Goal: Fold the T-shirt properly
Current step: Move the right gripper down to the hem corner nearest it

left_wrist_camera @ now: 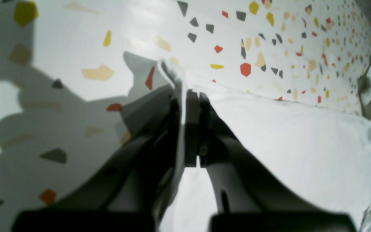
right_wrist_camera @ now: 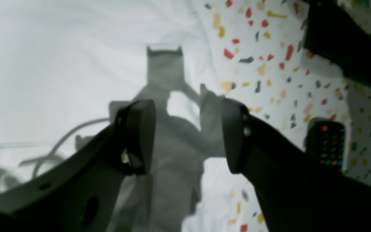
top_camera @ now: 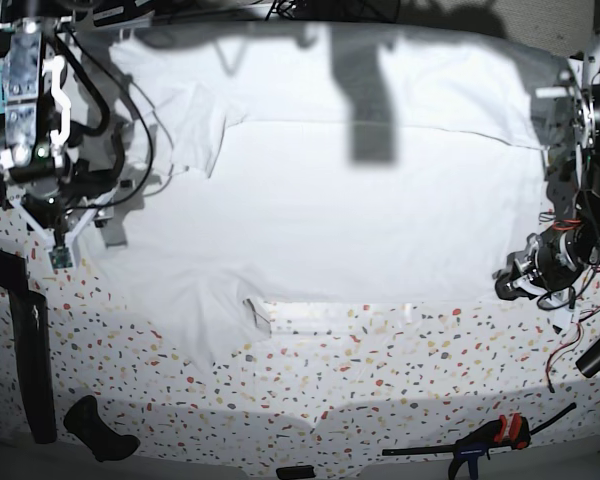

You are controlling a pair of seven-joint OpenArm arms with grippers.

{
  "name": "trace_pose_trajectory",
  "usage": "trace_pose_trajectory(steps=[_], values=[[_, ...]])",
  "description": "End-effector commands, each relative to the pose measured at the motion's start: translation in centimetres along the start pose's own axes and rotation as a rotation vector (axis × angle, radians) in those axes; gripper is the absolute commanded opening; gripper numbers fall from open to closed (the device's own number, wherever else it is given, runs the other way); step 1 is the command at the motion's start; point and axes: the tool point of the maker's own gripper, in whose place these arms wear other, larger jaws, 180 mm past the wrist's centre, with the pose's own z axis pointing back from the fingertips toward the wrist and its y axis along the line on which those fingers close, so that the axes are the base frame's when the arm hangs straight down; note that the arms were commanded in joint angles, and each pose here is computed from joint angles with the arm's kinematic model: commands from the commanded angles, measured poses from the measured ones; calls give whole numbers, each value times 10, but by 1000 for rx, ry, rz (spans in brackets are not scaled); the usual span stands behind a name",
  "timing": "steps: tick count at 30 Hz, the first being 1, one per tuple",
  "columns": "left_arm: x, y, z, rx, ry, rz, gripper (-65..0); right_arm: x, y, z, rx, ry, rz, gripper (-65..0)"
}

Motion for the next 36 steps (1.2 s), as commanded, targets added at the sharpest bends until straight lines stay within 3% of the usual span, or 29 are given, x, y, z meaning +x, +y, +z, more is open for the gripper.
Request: trace_pose_trajectory(steps=[1,6,13,17,21,24,36], values=[[20,-2,4,-6,-34,-22,-650,21,-18,1,-43,-55,7,-332],[21,-3,4,-7,-35,-22,-650,41,-48,-24,-32,-45,-79,-332],[21,-3,4,-7,-35,-22,-650,85,-67,-53,124,-25,-180,-331],[21,-4,3,-10,-35,-22,-650,97,-74,-60,171,8,-168,-331],[20,-6,2,-13,-34,-22,-650,81,-59,-70,300,73,-112,-331],[21,-5,2,-12,-35,-22,-650,67,-42,-76,413,102,-151,-331],[20,-5,2,-12,-34,-22,-650,7,-36,-107,426,197,-317,-331]])
